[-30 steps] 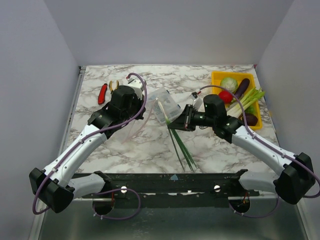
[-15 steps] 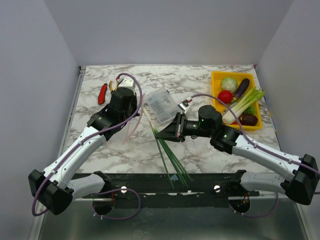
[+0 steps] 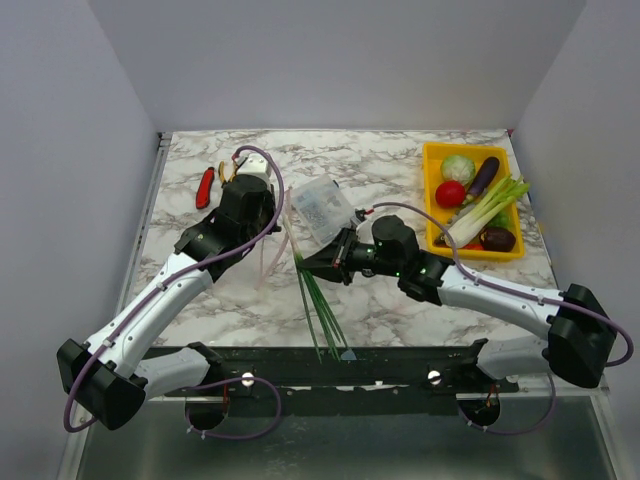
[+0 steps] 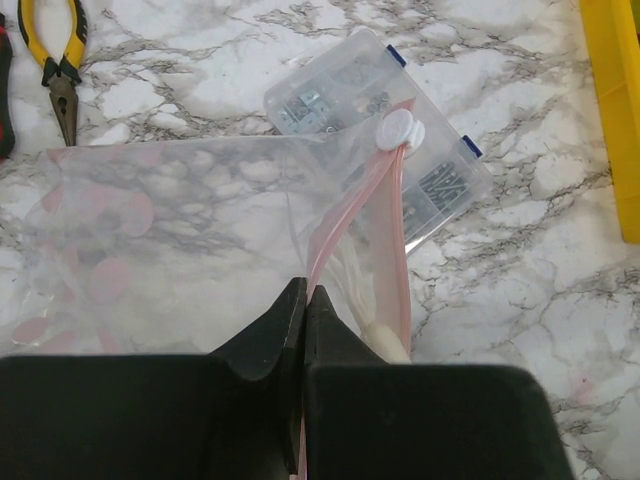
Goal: Place the food in the zip-top bag and seal the zipper
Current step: Place the fake vegetable in the zipper food storage bag, then pick up the fake vegetable from the bin.
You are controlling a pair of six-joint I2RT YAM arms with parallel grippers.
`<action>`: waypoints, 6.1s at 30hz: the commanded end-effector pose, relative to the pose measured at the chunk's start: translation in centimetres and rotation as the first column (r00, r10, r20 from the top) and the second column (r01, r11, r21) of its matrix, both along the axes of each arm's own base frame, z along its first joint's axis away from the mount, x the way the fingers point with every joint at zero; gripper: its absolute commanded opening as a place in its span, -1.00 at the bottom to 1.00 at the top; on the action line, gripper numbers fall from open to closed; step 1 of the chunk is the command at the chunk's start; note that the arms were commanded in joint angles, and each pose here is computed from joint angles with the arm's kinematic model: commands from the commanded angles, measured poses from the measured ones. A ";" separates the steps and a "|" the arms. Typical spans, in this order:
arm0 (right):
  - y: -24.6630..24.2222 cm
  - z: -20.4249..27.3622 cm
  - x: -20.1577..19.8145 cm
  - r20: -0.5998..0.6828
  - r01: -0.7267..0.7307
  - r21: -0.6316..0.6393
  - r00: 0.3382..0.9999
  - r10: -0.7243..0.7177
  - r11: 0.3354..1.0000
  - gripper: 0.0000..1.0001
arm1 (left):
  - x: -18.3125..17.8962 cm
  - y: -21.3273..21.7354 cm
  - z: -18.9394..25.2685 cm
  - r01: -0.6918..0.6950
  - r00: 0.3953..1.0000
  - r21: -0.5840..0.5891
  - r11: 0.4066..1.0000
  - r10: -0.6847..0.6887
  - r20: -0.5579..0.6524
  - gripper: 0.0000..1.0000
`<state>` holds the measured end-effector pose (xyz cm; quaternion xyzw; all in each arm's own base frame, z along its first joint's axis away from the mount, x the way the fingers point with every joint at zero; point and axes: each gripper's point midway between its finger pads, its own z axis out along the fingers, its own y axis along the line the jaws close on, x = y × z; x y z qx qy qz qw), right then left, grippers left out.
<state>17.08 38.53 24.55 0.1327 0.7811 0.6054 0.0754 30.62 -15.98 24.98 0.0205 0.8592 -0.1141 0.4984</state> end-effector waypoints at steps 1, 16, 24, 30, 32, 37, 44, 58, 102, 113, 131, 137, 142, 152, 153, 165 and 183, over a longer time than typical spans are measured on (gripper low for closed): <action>0.5 1.8 2.5 -0.042 0.141 0.048 0.989 -0.140 0.989 -0.99 | -0.4 -1.2 0.8 0.069 0.997 -0.044 0.997 -0.068 0.024 -1.00; 3.7 2.8 7.5 -0.023 0.259 -0.013 0.966 -0.259 0.966 -0.99 | -1.5 -3.8 1.4 0.215 0.977 -0.117 0.970 -0.213 0.034 -1.00; 3.7 -1.5 8.5 0.200 0.218 -0.197 0.963 -0.179 0.956 -0.87 | -1.8 -3.5 2.2 0.216 0.976 -0.121 0.969 -0.210 0.058 -1.00; 3.4 -2.9 8.6 0.296 0.155 -0.379 0.954 -0.039 0.912 -0.87 | -1.9 -3.3 2.5 0.215 0.976 -0.121 0.969 -0.208 0.067 -1.00; 3.2 -2.9 8.7 0.325 0.145 -0.417 0.946 -0.002 0.897 -0.86 | -2.0 -3.3 2.6 0.216 0.975 -0.123 0.969 -0.209 0.071 -1.00; 3.2 -3.4 10.2 0.388 0.143 -0.545 0.916 0.098 0.826 -0.42 | -2.0 -3.5 2.6 0.222 0.974 -0.129 0.966 -0.215 0.069 -1.00; 3.3 -4.1 7.7 0.360 0.042 -0.599 0.906 0.222 0.799 -0.03 | -1.7 -2.9 2.2 0.186 0.982 -0.107 0.977 -0.181 0.055 -1.00; 2.0 -6.5 4.2 0.313 -0.082 -0.679 0.866 0.389 0.730 0.05 | -1.5 -3.2 1.6 0.197 0.980 -0.100 0.975 -0.194 0.034 -1.00; 1.9 -9.2 4.0 0.485 0.185 -0.452 0.872 0.066 0.873 -0.99 | -5.8 -3.2 -4.0 -0.036 0.957 -0.331 0.943 -0.063 -0.284 -1.00; 1.6 -9.4 7.8 0.564 0.390 -0.471 0.823 -0.070 0.791 -0.99 | -8.9 -6.1 -2.3 -0.015 0.909 -0.526 0.850 -0.208 -0.362 -1.00; 2.7 -3.8 2.9 0.535 0.137 -0.408 0.837 0.115 0.903 0.05 | -7.2 -4.0 1.0 0.026 0.971 -0.476 0.879 -0.135 -0.197 -1.00; -2.4 -1.3 2.6 0.560 0.227 -0.495 0.821 0.109 0.839 0.07 | -5.6 -3.7 1.7 0.061 0.981 -0.398 0.915 -0.128 -0.146 -1.00; -9.3 0.5 5.1 0.608 0.436 -0.610 0.793 0.037 0.661 0.14 | -4.4 -3.6 2.8 0.144 0.979 -0.283 0.948 -0.177 -0.097 -1.00; -26.2 -0.1 12.3 0.667 0.714 -0.624 0.698 -0.259 0.318 0.70 | -3.9 -4.0 2.1 0.297 0.953 -0.147 0.943 -0.303 -0.020 -1.00; -27.3 -0.5 13.0 0.661 0.715 -0.632 0.699 -0.274 0.299 0.70 | -3.9 -4.1 2.0 0.304 0.951 -0.146 0.941 -0.309 -0.010 -1.00; -41.0 -9.8 18.5 0.482 0.626 -0.773 0.687 -0.543 0.105 0.80 | -4.5 -3.6 1.1 0.326 0.945 -0.126 0.937 -0.326 0.026 -1.00; -43.6 -13.8 19.7 0.451 0.576 -0.815 0.701 -0.553 0.066 0.78 | -5.1 -4.0 1.1 0.350 0.937 -0.147 0.925 -0.350 0.028 -1.00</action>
